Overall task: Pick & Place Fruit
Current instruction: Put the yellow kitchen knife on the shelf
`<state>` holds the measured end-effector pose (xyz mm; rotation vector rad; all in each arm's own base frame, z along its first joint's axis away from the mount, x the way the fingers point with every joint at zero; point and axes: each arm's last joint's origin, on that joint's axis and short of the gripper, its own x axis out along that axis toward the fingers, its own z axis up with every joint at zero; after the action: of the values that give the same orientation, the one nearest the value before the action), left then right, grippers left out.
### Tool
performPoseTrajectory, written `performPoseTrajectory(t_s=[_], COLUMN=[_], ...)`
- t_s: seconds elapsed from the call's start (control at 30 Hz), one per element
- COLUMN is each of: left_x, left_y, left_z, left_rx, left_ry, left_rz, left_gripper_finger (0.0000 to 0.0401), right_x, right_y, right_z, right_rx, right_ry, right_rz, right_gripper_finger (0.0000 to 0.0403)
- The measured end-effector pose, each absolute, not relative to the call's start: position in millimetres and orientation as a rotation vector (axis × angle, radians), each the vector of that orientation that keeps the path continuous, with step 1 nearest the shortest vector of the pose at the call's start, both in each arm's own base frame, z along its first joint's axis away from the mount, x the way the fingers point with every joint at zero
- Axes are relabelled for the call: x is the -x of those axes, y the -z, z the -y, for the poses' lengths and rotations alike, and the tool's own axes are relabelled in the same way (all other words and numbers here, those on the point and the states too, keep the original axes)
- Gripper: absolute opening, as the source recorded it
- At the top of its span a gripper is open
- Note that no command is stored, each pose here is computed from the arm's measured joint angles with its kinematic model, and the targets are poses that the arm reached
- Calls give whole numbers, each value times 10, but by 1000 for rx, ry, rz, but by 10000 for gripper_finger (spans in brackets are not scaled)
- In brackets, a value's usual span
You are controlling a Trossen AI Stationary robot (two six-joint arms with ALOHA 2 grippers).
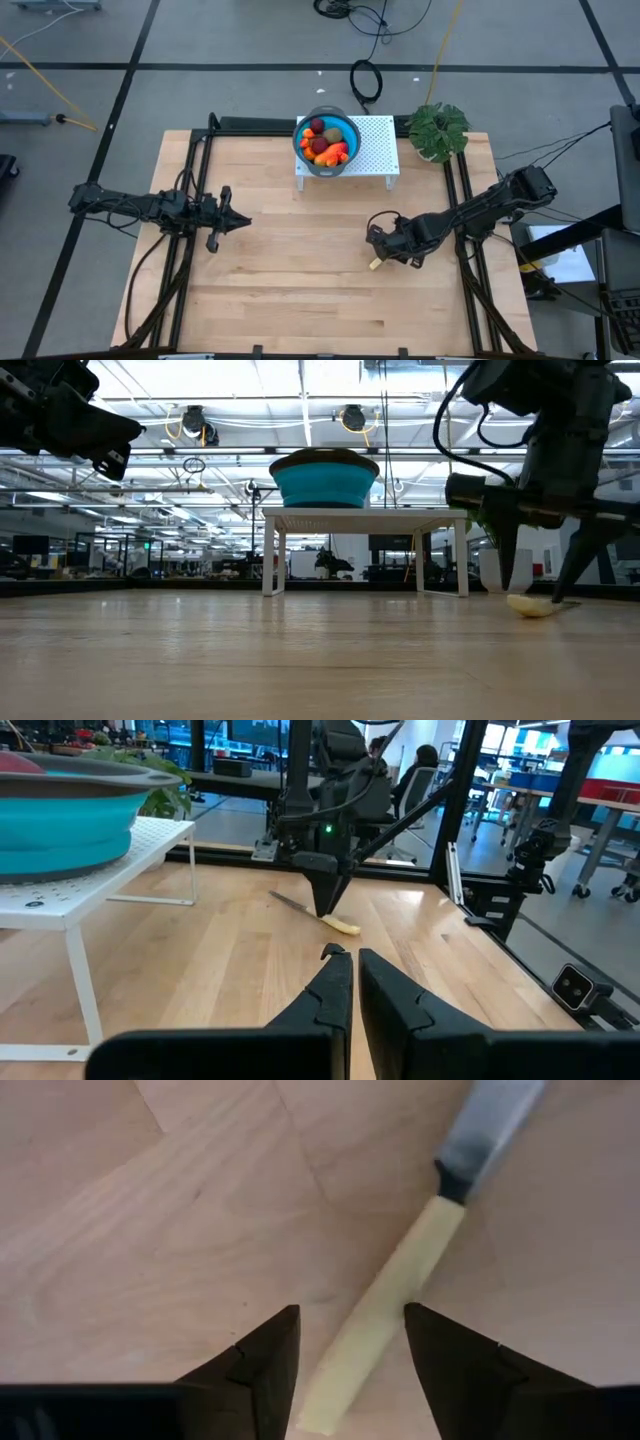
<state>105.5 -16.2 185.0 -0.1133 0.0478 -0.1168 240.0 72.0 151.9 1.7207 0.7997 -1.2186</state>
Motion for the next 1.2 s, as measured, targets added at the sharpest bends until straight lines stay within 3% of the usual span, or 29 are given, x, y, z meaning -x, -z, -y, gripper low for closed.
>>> performPoseTrajectory(t_s=[0.83, 1.2], left_x=[-1056, -1056], left_y=[-1852, -1853], left_z=[159, 159], left_rx=[135, 137], left_ry=[108, 108], left_rz=[-48, -47], left_gripper_finger=[21, 21], right_x=[-2291, -2273], right_y=[-1425, -1413], right_z=[-719, -747], right_rx=[-1703, -1694], right_ry=[1269, 1266], right_rz=[-903, -924], right_gripper_finger=[112, 102])
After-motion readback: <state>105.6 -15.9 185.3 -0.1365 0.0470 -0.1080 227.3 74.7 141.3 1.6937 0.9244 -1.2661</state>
